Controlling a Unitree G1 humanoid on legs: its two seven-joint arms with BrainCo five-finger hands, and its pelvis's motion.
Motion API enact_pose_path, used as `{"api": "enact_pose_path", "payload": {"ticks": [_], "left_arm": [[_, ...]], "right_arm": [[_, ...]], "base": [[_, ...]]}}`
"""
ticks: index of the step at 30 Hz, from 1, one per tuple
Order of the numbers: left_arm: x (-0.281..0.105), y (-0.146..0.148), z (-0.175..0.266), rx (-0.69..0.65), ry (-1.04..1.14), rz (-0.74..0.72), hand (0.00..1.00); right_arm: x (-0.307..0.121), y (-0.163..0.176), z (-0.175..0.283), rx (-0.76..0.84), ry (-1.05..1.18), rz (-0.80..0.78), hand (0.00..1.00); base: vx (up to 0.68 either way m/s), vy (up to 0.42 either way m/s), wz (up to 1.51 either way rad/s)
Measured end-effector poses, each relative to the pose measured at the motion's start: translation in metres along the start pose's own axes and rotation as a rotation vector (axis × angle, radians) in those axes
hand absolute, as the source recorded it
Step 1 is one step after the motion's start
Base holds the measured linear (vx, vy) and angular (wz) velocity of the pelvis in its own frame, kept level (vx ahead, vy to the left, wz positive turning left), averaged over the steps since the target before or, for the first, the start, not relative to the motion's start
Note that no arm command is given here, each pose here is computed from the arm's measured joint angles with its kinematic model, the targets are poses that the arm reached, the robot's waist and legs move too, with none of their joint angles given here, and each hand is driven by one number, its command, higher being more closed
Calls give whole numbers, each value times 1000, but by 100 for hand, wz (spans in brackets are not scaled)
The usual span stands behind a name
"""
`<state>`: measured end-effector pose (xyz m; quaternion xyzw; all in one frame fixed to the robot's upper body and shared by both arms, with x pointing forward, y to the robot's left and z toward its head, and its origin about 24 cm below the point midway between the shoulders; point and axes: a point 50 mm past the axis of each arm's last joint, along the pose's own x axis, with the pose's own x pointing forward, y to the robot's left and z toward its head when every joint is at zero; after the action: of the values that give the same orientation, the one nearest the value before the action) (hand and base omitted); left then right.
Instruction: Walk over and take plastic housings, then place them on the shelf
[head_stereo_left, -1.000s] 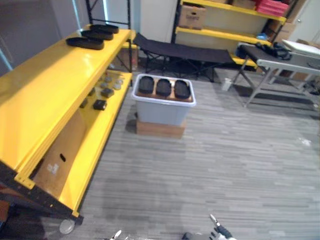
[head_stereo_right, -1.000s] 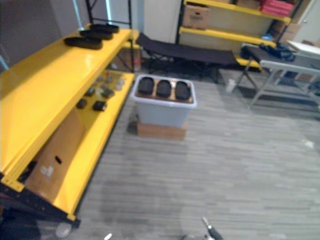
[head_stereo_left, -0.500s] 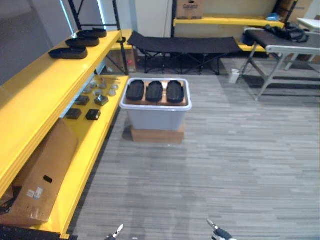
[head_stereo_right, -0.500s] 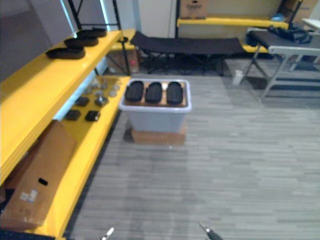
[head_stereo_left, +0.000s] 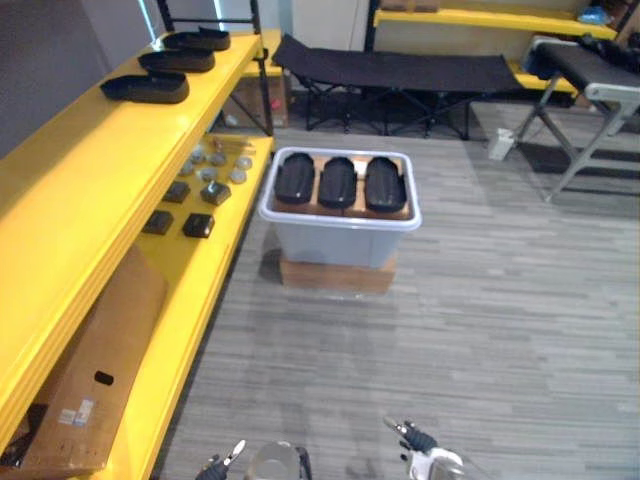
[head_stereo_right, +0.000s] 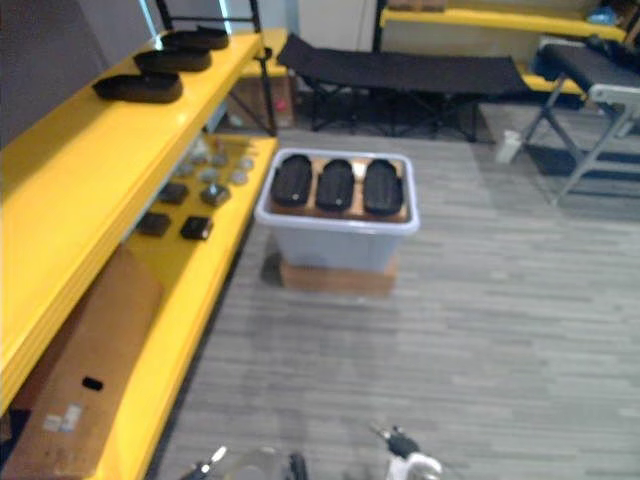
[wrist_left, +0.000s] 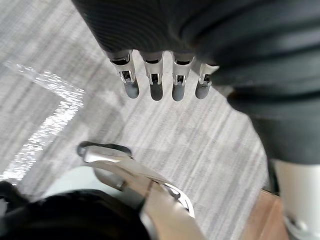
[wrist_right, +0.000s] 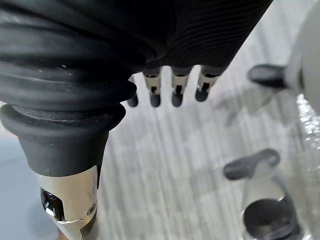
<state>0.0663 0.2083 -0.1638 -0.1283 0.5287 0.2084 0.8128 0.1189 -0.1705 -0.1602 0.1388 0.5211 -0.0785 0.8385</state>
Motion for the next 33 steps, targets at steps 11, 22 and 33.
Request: {"api": "enact_pose_path", "payload": {"ticks": [11, 22, 33], "left_arm": [[3, -5, 8, 32, -3, -14, 0], [2, -23, 3, -148, 14, -31, 0], [0, -14, -1, -180, 14, 6, 0]], "right_arm": [[-2, -21, 3, 121, -21, -77, 0], [-4, -25, 1, 170, -22, -99, 0], [-8, -34, -11, 232, -3, -148, 0]], "base": [[24, 19, 37], [187, -214, 27], [129, 31, -2]]}}
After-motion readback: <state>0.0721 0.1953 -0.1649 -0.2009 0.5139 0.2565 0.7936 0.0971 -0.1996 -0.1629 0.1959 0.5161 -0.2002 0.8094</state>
